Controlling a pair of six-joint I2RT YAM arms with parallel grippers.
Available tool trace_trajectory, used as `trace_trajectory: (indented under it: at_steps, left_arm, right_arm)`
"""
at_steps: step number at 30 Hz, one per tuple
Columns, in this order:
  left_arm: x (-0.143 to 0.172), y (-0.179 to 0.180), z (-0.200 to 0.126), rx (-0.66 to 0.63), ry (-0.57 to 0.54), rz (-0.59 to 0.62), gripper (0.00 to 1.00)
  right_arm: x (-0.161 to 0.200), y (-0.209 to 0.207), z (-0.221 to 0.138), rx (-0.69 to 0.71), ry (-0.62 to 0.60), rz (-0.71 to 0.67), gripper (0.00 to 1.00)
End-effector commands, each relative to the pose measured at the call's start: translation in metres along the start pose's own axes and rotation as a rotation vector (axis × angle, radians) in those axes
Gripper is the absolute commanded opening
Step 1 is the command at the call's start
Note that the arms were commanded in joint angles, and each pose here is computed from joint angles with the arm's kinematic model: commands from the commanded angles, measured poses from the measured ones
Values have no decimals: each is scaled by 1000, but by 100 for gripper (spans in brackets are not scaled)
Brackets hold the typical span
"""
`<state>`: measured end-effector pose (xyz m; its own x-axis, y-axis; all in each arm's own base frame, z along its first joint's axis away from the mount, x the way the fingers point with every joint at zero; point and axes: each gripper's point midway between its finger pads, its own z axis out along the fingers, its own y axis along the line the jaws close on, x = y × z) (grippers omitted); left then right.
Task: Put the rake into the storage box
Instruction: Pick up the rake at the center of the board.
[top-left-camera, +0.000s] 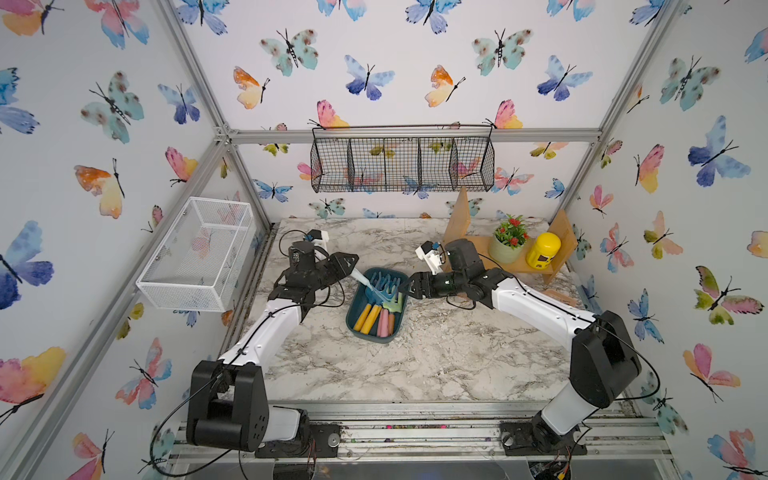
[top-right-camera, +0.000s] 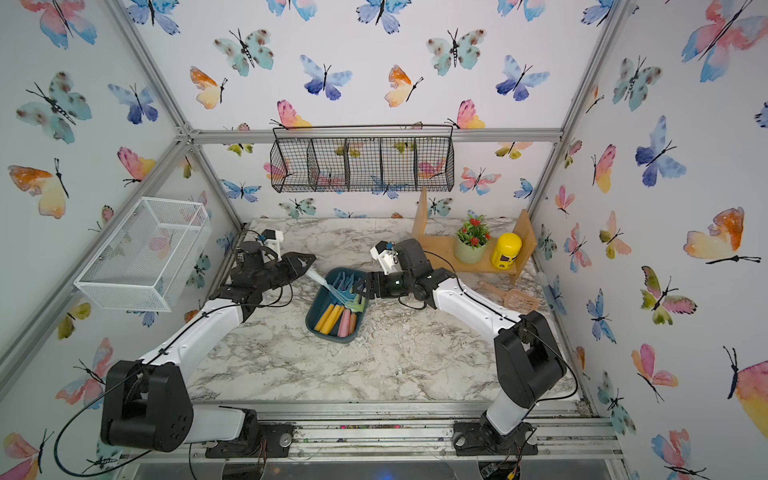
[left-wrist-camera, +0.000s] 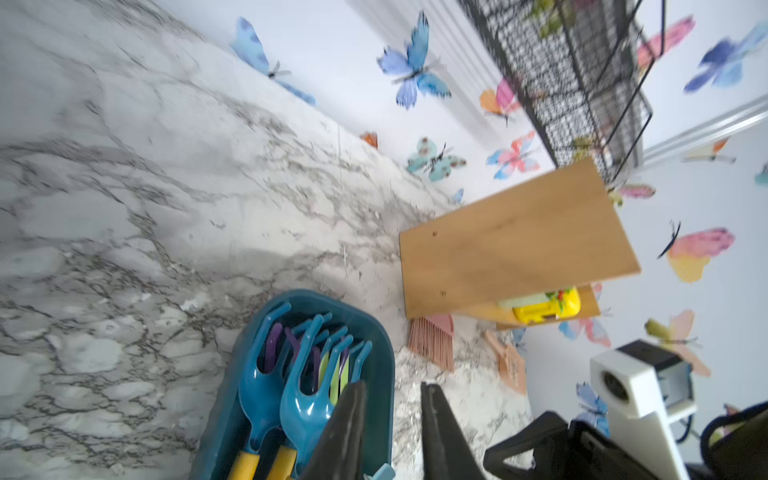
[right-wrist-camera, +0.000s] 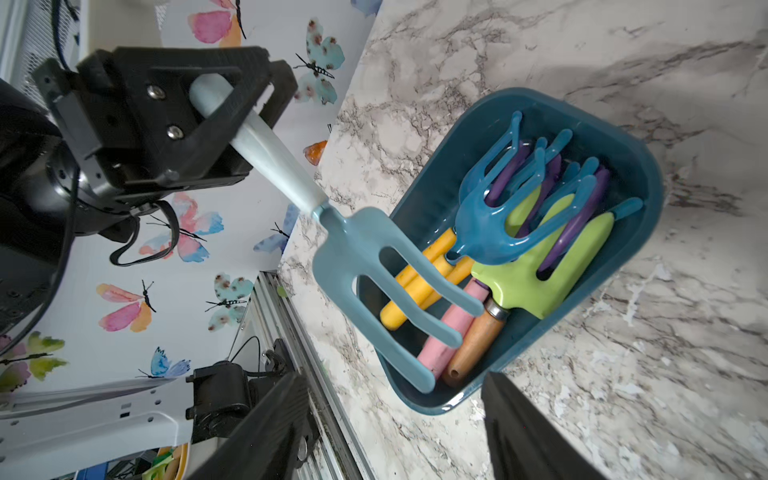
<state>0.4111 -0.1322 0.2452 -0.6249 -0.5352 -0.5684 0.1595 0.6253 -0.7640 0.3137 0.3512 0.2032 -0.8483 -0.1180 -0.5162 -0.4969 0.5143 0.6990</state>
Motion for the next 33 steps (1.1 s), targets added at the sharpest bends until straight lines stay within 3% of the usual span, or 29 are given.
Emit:
trace_trajectory:
  at_steps: [1, 5, 13, 22, 33]
  left_arm:
    - [-23, -22, -9, 154, -84, -115, 0]
    - [-25, -31, -14, 282, -115, -211, 0]
    - [-28, -46, -25, 359, -148, -174, 0]
    - [-28, -59, -25, 392, -149, -121, 0]
    - [-26, -58, -21, 381, -156, -88, 0]
  right_arm:
    - [-11, 7, -5, -84, -23, 48, 72]
    - [-19, 6, -11, -198, -24, 137, 72]
    - [-32, 9, -3, -385, -5, 273, 71]
    - [-41, 15, 1, -447, -5, 284, 70]
    - [-34, 26, 11, -525, 49, 305, 58]
